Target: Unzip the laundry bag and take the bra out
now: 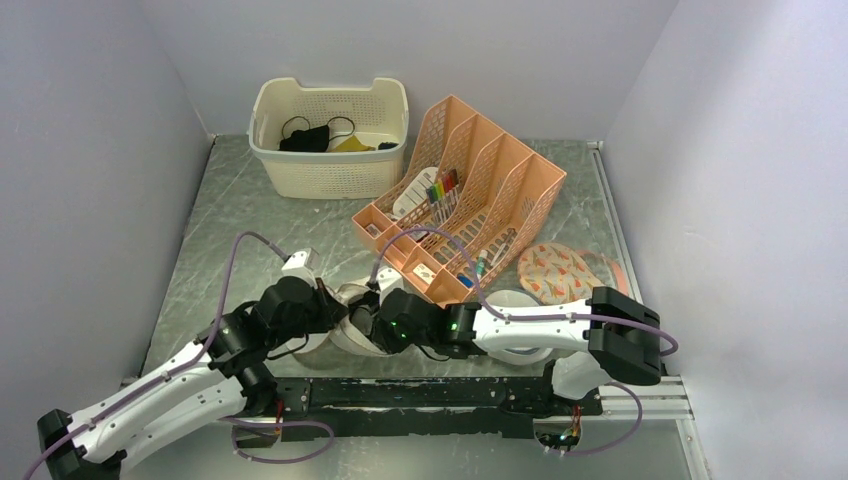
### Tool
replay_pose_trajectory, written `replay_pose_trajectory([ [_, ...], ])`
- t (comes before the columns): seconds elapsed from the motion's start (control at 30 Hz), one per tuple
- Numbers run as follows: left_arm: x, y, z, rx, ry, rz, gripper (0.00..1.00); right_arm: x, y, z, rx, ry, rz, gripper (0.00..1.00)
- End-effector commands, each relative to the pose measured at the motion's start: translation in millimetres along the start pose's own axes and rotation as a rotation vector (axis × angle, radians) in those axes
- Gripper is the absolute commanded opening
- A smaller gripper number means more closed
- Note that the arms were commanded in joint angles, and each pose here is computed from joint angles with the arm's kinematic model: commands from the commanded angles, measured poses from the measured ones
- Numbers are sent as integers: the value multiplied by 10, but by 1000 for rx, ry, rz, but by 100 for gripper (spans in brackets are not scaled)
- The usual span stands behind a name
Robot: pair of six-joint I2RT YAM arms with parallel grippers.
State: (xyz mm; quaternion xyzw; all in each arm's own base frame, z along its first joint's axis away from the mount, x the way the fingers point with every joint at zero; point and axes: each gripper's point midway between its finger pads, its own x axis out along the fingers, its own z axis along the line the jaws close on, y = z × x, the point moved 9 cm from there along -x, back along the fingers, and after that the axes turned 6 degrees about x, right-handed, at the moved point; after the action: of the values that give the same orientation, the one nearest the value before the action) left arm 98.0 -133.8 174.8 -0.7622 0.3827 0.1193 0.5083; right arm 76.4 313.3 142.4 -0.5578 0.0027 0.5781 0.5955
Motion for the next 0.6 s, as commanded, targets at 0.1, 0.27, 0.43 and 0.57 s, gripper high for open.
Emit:
replay_pose_trajectory([
  [0.1, -9, 73, -16, -3, 65, 24, 7, 36, -327, -65, 67, 243, -195, 20],
  [0.27, 15, 102, -39, 4, 88, 50, 7, 140, -363, -62, 100, 302, -208, 20],
  [0.43, 34, 109, -42, 12, 84, 64, 7, 237, -276, -138, 137, 350, -218, 24],
  [0.57, 50, 143, -40, 4, 101, 70, 7, 306, -212, -169, 133, 363, -193, 31],
])
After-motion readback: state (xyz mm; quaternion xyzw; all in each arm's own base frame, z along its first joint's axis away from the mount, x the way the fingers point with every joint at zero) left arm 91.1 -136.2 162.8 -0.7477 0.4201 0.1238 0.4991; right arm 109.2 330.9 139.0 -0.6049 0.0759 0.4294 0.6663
